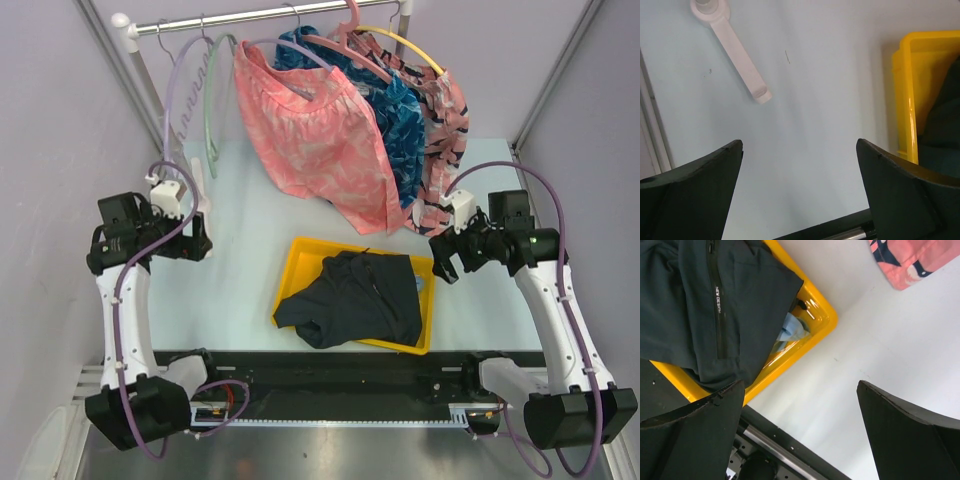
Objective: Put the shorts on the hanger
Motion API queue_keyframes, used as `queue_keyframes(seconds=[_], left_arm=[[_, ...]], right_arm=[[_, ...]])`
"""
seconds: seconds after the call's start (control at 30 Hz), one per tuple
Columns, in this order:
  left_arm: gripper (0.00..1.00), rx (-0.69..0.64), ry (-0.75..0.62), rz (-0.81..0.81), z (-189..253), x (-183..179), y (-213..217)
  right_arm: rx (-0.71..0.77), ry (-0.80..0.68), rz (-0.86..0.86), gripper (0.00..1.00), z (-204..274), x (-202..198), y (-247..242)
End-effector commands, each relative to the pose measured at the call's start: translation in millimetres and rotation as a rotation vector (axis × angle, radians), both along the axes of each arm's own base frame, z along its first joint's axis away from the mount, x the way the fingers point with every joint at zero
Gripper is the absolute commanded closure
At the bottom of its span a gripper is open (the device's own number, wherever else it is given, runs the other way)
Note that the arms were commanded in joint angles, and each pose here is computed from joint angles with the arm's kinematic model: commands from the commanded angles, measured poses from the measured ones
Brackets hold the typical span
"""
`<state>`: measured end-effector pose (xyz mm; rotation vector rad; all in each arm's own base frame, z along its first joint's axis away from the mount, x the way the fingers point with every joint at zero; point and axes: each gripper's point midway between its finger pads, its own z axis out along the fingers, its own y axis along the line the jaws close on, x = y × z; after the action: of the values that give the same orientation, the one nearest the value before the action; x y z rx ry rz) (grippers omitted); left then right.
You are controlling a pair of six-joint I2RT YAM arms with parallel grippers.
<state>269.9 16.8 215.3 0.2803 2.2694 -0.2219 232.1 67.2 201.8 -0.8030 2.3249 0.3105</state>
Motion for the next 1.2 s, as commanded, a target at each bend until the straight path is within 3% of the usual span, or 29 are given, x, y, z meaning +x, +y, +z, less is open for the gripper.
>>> queue_keyframes(seconds=[0.0,0.4,0.6,0.73,1.17], left_arm=[[0.0,0.042,-0.192,-0.042,44.5,-0.1,-8.5],[0.0,0.031,-0.359,-0.206,96.2,8.3,-41.9],[0.0,0.255,-0.415,-0.518,63.6,-23.5,-93.3],[0.0,0.227,-0.393,-0.644,42.5,-48.9,-117.3],[0.0,0.197,-0.332,-0.683,10.1,-47.3,-134.3]], right_arm=[[0.01,-0.089,0.03,0.0,14.9,10.4,5.0],[0.089,-0.046,0.083,0.0,-7.2,22.6,29.3],[0.095,0.003,0.14,0.0,-34.6,35.0,53.1],[0.066,0.015,0.216,0.0,-51.9,40.3,77.1],[-0.105,-0.002,0.433,0.04,-110.6,53.0,140.1]])
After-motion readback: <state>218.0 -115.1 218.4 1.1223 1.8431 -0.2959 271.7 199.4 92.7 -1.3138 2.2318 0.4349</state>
